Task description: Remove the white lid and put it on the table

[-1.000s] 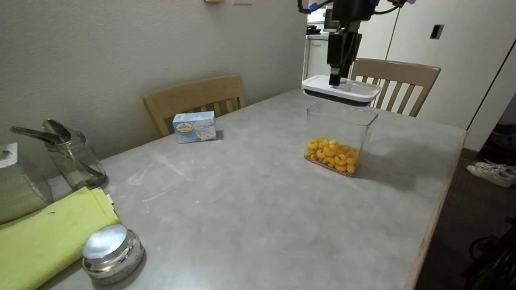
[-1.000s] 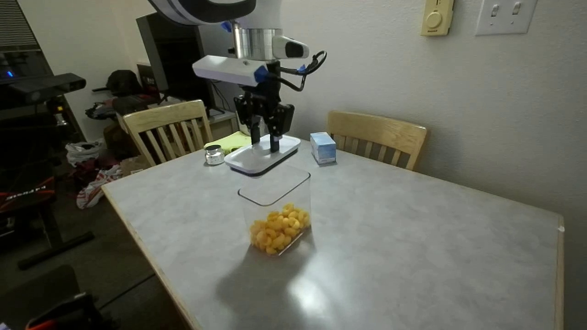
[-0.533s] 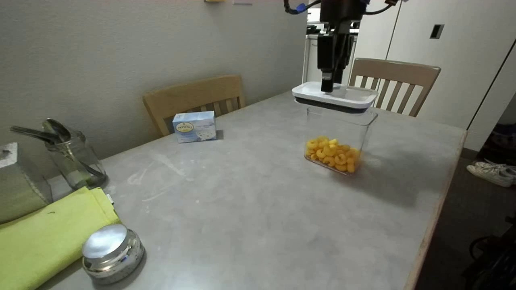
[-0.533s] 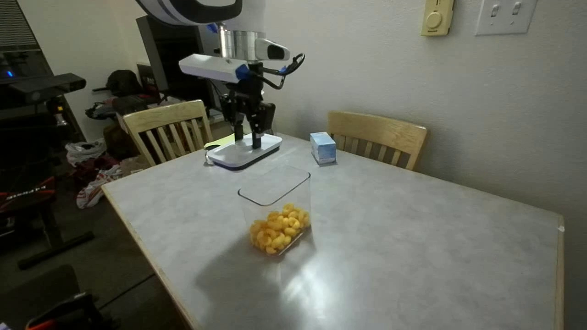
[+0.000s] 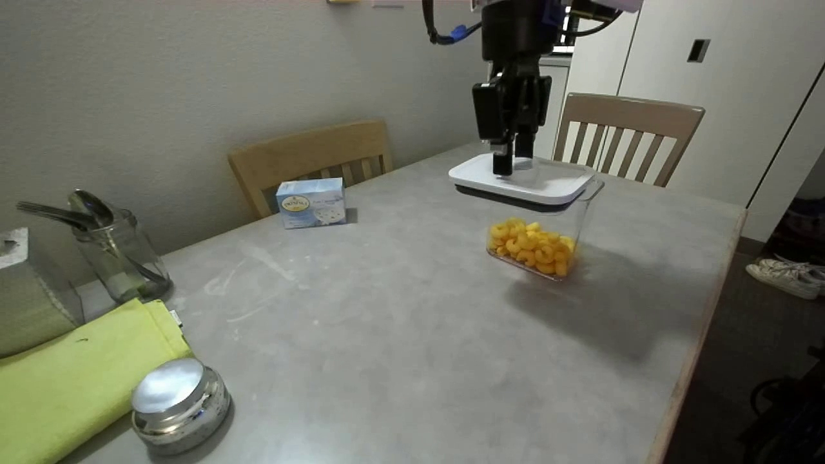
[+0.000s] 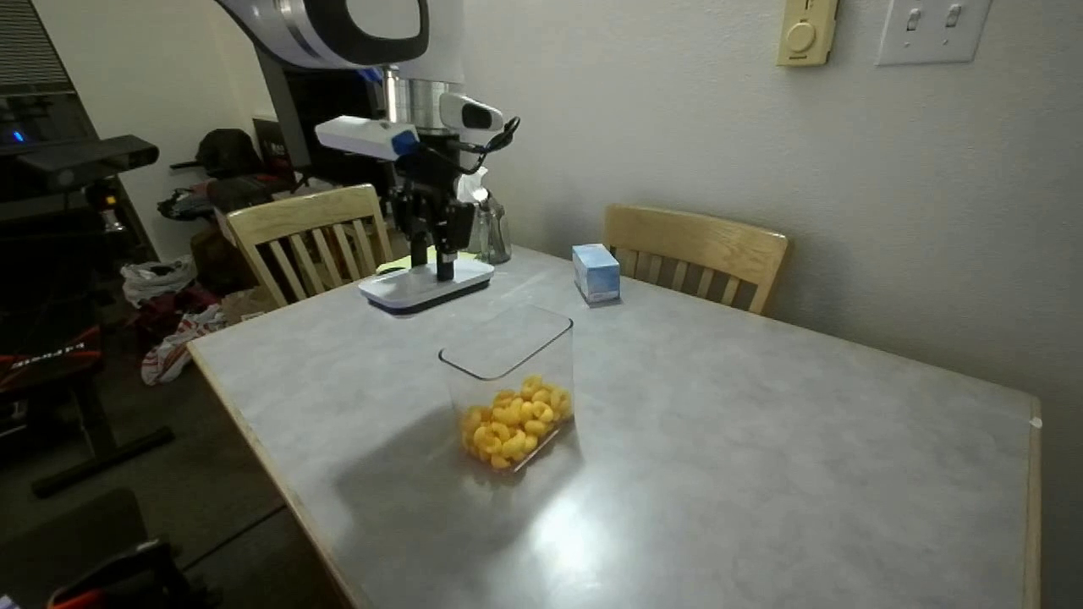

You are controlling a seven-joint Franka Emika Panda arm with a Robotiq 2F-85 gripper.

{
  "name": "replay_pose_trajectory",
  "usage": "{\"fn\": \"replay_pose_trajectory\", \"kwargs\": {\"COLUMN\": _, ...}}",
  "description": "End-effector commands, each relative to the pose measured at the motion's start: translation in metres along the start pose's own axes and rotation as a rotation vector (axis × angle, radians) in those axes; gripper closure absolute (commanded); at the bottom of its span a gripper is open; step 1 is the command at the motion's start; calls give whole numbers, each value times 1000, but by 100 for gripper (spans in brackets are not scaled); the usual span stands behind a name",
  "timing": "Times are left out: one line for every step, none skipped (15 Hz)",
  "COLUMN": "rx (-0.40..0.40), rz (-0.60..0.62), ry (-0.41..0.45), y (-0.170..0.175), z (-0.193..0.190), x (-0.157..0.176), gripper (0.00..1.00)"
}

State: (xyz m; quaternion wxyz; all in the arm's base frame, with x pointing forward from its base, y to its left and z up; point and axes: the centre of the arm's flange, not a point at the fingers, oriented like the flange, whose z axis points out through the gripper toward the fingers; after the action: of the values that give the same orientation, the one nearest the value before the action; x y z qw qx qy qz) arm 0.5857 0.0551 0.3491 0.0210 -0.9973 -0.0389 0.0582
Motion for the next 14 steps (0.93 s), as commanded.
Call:
{"fn": "replay_pose_trajectory", "kwargs": {"rx": -36, "rz": 60, "ry": -61, "y": -16, "z": 18, "x": 11, "gripper": 71}}
{"fn": "replay_pose_trajectory", "kwargs": {"rx": -31, "rz": 68, "ry": -69, "y": -22, "z": 27, "x": 11, "gripper": 71}}
{"fn": "replay_pose_trajectory", "kwargs": {"rx": -28, "rz": 66, "ry": -80, "y": -26, "z": 34, "x": 11, "gripper": 71}}
{"fn": "replay_pose_trajectory", "kwargs": {"rx": -27, "rz": 72, "ry": -93, "y": -32, "z": 41, "x": 11, "gripper": 71}}
{"fn": "replay_pose_trajectory", "kwargs": {"rx": -27, "rz": 76, "ry": -100, "y": -36, "z": 48, "x": 11, "gripper": 71}}
{"fn": "replay_pose_trajectory", "kwargs": {"rx": -22, "rz": 76, "ry": -111, "y": -40, "z": 54, "x": 12, "gripper": 71}}
{"fn": "replay_pose_trajectory", "kwargs": {"rx": -24, "rz": 77, "ry": -112, "y": -43, "z": 61, "x": 12, "gripper": 71}}
{"fn": "replay_pose_trajectory", "kwargs": {"rx": -22, "rz": 79, "ry": -117, "y": -45, "z": 67, "x": 13, "gripper": 71}}
{"fn": "replay_pose_trajectory", "kwargs": {"rx": -27, "rz": 81, "ry": -119, "y": -46, "z": 73, "x": 14, "gripper": 71}}
{"fn": "replay_pose_trajectory", "kwargs": {"rx": -28, "rz": 80, "ry": -121, "y": -47, "z": 79, "x": 15, "gripper": 71}}
{"fn": "replay_pose_trajectory", "kwargs": {"rx": -31, "rz": 76, "ry": -123, "y": -46, "z": 86, "x": 16, "gripper": 71}}
{"fn": "replay_pose_trajectory", "kwargs": {"rx": -34, "rz": 68, "ry": -126, "y": -46, "z": 92, "x": 17, "gripper": 71}}
{"fn": "replay_pose_trajectory", "kwargs": {"rx": -34, "rz": 65, "ry": -117, "y": -46, "z": 100, "x": 19, "gripper": 71}}
{"fn": "replay_pose_trajectory", "kwargs": {"rx": -29, "rz": 61, "ry": -119, "y": -45, "z": 106, "x": 20, "gripper": 71}}
